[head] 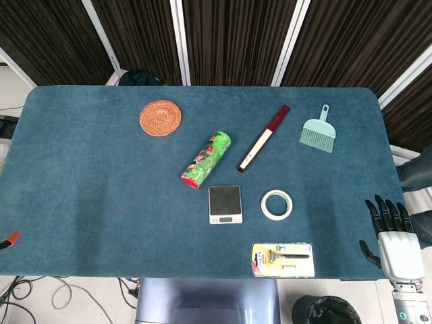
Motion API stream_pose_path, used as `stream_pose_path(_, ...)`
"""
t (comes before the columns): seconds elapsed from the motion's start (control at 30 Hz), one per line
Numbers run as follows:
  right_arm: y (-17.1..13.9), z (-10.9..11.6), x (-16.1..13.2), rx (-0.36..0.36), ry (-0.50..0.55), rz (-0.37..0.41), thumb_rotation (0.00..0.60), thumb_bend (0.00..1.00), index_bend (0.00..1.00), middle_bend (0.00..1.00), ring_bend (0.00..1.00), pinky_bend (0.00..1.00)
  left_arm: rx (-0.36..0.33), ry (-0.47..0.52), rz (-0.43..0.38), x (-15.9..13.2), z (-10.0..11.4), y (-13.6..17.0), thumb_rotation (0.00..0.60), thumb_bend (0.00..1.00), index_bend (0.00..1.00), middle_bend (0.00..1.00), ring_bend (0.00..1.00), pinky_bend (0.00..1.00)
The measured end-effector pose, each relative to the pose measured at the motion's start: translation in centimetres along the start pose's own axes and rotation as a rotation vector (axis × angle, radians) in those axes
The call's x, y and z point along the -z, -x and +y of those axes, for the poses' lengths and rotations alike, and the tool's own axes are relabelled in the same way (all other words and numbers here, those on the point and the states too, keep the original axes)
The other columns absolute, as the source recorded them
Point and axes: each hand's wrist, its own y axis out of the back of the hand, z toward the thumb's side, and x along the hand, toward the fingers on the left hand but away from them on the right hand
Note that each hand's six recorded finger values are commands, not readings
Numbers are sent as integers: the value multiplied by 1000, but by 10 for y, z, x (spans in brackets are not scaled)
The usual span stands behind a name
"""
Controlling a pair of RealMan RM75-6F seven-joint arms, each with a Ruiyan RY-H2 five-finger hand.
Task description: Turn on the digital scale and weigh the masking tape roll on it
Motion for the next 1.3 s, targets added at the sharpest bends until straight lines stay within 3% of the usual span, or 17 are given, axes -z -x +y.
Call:
stream_pose_path(0.47, -1, 3, 1, 2, 16, -2, 600, 355, 0, 0, 0, 28, -3, -5, -2, -1, 0, 1, 600, 43, 50, 0, 0, 0)
stream_pose_path(1.07, -2, -4, -4, -53, 71, 23, 600, 355, 0, 0, 0, 30, -6, -3, 1, 0, 1, 1, 600, 43, 50, 0, 0, 0)
stream_pose_path(1.3, 4, -5, -16, -114, 188, 80, 600, 355, 0, 0, 0, 29, -5, 1, 0, 0, 1, 1, 600, 43, 50, 0, 0, 0)
